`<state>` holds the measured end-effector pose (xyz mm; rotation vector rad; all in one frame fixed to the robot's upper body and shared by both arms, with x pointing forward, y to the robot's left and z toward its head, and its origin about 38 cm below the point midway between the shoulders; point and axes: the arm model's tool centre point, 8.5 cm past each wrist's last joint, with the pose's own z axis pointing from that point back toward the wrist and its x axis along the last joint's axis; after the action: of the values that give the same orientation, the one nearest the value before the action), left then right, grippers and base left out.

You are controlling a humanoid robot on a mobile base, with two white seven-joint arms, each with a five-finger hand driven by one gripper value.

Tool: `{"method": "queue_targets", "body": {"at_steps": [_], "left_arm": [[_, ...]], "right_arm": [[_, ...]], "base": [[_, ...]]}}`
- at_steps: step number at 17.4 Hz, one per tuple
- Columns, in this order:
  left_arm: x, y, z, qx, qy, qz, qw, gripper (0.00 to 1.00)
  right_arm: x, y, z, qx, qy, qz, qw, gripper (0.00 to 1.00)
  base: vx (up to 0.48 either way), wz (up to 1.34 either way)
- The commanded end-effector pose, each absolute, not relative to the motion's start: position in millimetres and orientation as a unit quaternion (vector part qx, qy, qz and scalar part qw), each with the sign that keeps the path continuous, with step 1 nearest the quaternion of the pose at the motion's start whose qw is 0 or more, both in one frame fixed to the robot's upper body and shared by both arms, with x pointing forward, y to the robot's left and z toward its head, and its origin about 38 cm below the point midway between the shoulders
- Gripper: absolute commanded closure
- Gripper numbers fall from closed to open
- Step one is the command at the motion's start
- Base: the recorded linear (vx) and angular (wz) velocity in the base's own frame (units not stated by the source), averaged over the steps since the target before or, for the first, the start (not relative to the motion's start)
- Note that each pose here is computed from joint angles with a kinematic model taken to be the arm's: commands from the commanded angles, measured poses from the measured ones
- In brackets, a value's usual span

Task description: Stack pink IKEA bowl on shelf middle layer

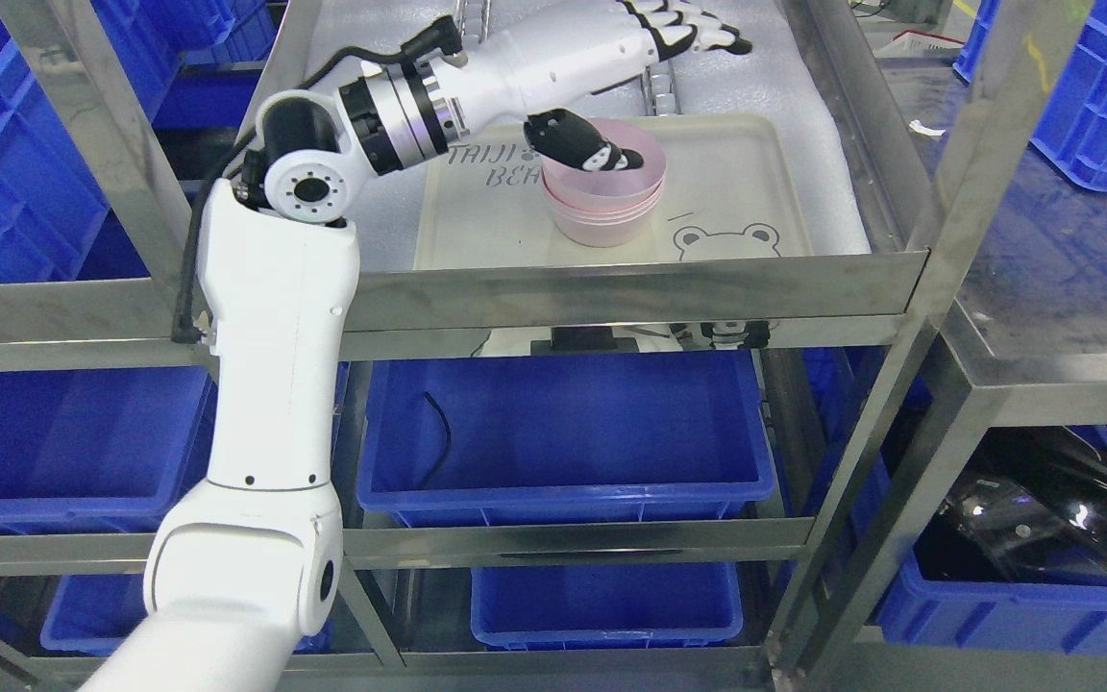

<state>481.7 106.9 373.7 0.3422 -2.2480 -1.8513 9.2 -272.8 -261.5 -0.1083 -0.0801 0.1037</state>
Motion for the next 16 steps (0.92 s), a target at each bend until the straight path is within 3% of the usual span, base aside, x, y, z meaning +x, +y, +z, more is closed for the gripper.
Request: {"method": "queue_targets", "body": {"at_steps": [1, 10, 16], "left_arm": [[398, 3, 264, -0.092, -0.749, -0.654, 0.050, 0.07], [316, 12, 139, -0.201, -0.744, -0.612, 0.176, 0.07], [283, 66, 45, -0.217, -0.723, -0.551, 0.356, 0.07]], "right_arm": [[1, -283.9, -261, -0.063, -0.037, 0.052, 0.996, 0.00], [1, -283.9, -261, -0.063, -0.037, 0.052, 0.996, 0.00], [1, -283.9, -261, -0.063, -0.037, 0.052, 0.996, 0.00]], "base": [[0.000, 0.00], [0.000, 0.00], [0.000, 0.00]]}}
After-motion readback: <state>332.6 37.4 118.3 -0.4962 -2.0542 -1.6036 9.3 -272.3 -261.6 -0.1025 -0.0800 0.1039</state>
